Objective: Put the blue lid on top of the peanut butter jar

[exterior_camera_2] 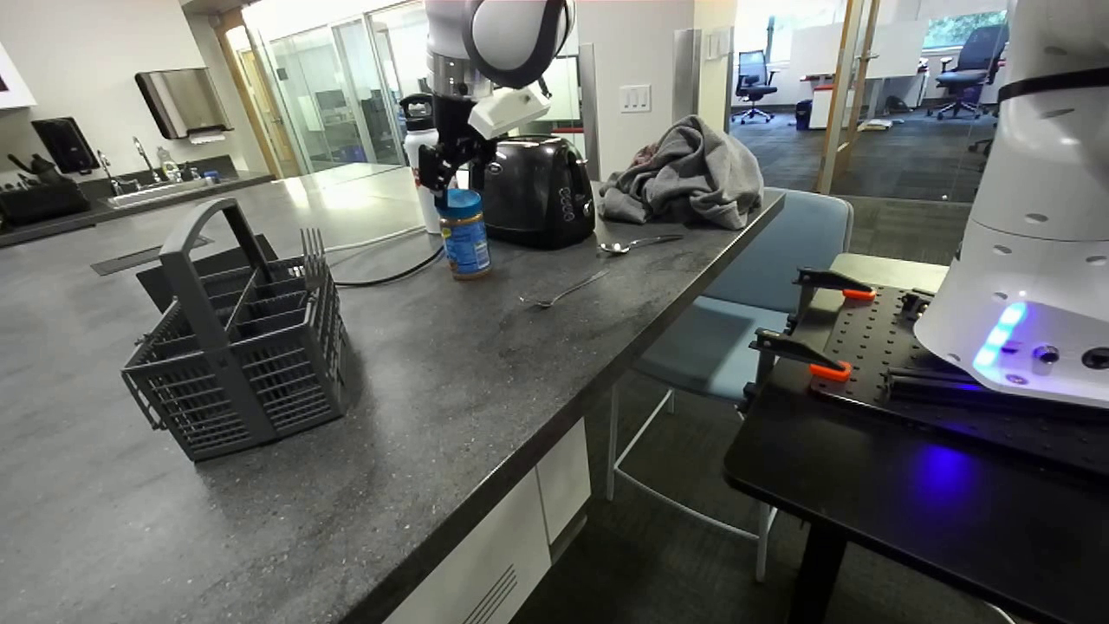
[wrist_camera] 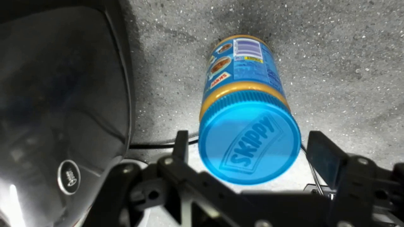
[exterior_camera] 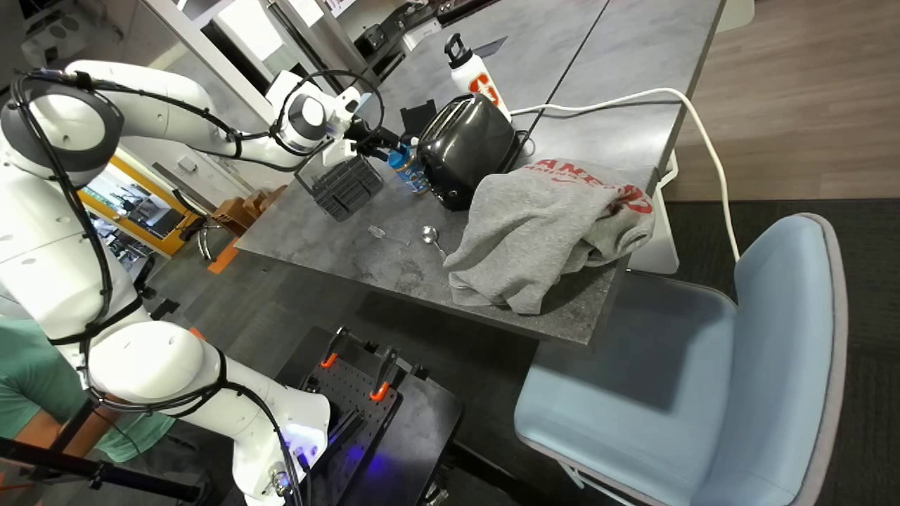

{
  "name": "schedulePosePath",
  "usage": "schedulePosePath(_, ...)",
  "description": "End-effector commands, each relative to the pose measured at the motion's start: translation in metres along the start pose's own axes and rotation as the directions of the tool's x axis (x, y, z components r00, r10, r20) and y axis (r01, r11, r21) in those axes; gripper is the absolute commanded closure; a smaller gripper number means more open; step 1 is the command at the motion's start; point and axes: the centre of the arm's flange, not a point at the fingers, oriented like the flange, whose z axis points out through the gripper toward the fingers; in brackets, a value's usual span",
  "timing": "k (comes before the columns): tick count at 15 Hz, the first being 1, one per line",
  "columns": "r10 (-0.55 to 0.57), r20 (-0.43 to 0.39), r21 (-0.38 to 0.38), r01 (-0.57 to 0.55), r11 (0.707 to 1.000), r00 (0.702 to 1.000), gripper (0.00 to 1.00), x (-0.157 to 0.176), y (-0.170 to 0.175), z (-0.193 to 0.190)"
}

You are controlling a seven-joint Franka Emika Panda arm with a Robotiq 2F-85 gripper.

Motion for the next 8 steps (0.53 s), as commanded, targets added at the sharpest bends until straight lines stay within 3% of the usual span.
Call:
schedulePosePath(1,0.032,0.004,-0.068,-0.031,0.997,0.999,0.0,0.002,-0.006,-0.015)
schedulePosePath(8,0.046,-0.03,-0.145,-0.05,0.988,0.999,0.0,-0.02,-0.013,-0.065)
